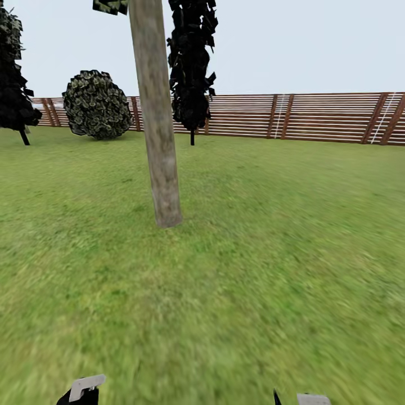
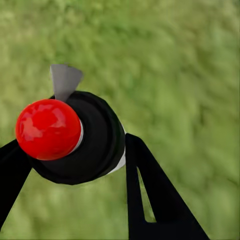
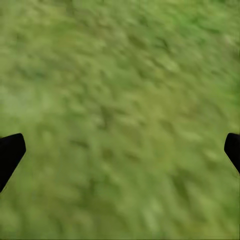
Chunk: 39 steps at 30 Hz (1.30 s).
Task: In the garden, pick up the pesticide atomizer on the floor and spray pesticide onto both trees until each tree trunk is fully covered.
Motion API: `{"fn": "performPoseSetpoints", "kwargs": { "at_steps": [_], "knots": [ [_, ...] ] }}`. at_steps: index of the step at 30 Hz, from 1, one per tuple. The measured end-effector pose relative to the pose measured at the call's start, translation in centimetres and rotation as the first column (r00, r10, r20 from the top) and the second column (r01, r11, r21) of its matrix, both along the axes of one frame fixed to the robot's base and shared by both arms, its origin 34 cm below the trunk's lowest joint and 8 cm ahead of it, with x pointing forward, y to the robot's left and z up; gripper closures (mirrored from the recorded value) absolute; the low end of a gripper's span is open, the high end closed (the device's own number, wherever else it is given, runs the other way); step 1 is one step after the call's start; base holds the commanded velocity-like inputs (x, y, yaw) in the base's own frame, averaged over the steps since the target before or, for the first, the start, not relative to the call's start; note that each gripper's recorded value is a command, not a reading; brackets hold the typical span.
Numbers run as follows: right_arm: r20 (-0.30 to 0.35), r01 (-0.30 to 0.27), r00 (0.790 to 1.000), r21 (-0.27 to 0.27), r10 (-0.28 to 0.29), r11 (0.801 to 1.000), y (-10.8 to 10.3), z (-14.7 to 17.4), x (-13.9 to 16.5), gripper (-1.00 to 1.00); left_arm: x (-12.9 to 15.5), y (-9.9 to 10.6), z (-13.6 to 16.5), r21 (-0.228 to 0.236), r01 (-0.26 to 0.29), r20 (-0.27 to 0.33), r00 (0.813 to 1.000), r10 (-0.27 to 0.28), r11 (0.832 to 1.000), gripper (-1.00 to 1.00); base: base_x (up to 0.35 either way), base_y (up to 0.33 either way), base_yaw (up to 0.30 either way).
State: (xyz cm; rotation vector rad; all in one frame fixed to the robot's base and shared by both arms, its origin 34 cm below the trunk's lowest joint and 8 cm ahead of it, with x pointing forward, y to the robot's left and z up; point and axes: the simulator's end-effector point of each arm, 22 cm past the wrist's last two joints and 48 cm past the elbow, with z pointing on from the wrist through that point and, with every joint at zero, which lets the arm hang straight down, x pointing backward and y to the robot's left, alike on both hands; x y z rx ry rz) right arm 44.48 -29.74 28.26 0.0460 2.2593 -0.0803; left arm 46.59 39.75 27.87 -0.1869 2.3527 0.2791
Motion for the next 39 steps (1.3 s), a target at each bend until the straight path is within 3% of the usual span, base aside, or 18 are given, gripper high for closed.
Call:
{"fn": "performPoseSetpoints", "kwargs": {
  "at_steps": [39],
  "knots": [
    [-0.015, -0.002, 1.0, 0.001, 0.002, 1.0, 0.08, -0.4, -0.55, -1.0, -0.06, 0.0, -0.03, 0.0, 0.0, -0.001, 1.0, 0.0, 1.0, 1.0, 0.339, 0.001, 0.001]
  ]
}}
